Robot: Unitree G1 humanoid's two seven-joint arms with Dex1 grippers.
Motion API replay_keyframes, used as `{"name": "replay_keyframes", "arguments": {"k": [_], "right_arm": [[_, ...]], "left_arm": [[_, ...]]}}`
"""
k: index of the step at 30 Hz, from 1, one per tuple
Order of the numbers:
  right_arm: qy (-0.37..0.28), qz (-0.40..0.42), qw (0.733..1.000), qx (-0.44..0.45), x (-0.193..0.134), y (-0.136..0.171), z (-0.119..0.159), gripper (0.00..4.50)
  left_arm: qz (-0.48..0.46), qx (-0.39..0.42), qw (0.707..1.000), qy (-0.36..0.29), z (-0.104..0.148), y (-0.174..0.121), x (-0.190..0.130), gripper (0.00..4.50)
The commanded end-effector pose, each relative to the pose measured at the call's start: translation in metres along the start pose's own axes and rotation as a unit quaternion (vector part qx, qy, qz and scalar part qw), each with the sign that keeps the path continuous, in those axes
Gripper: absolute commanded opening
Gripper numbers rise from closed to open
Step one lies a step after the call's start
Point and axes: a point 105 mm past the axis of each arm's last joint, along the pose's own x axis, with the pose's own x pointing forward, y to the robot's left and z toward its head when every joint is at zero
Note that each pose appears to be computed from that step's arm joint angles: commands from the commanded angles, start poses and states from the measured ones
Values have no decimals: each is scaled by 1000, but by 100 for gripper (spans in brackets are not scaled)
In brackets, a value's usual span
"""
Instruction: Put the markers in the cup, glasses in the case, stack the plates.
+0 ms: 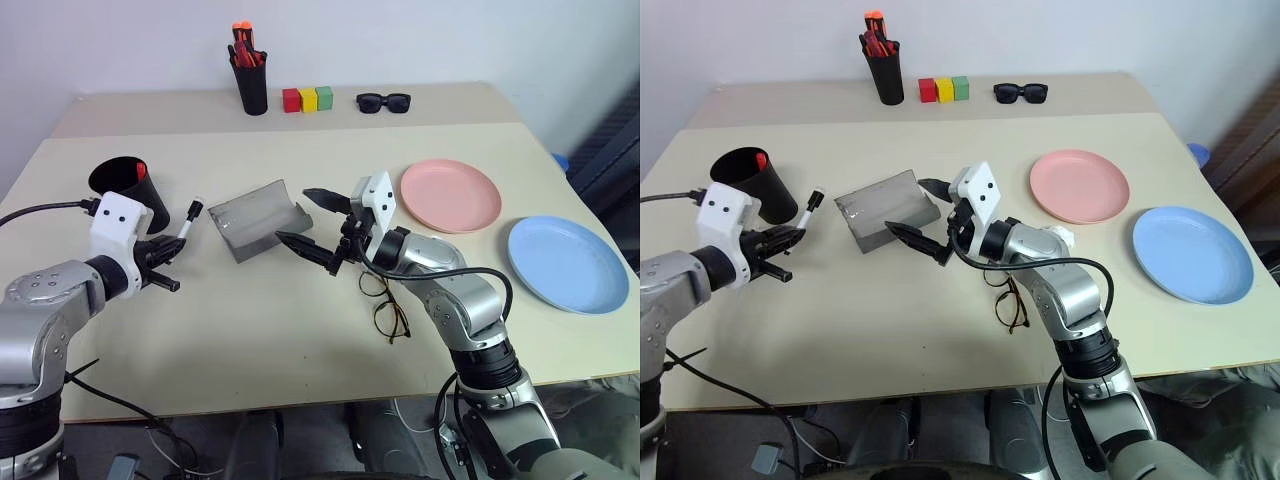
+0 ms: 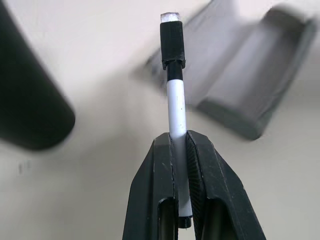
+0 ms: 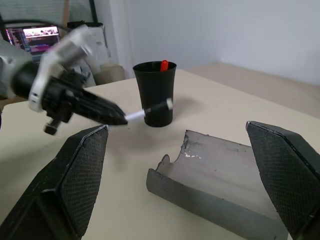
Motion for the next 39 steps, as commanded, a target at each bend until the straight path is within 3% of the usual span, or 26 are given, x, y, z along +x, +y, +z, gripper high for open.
{"name": "replay_keyframes", "arguments": {"k": [1, 4, 7, 10, 15, 21, 39], "right_arm": [[-24, 13, 999, -19, 5, 2, 16, 450], [-25, 14, 999, -20, 6, 3, 16, 450], [-27, 16, 999, -20, 8, 4, 17, 450], [-31, 19, 999, -18, 10, 5, 19, 450], [-41, 27, 999, -18, 15, 10, 23, 450], [-46, 30, 998, -17, 17, 14, 24, 450], [-59, 38, 997, -8, 18, 17, 29, 450]], "left_arm": [[66, 21, 986, -150, 56, 22, -17, 3], [130, -6, 958, -256, 90, 43, -27, 3], [204, -14, 934, -294, 101, 68, -31, 3], [280, -1, 919, -279, 97, 91, -24, 3], [299, 54, 912, -276, 92, 95, 0, 3], [307, 52, 910, -274, 78, 101, 23, 3], [317, 44, 919, -232, 46, 103, 31, 3]]}}
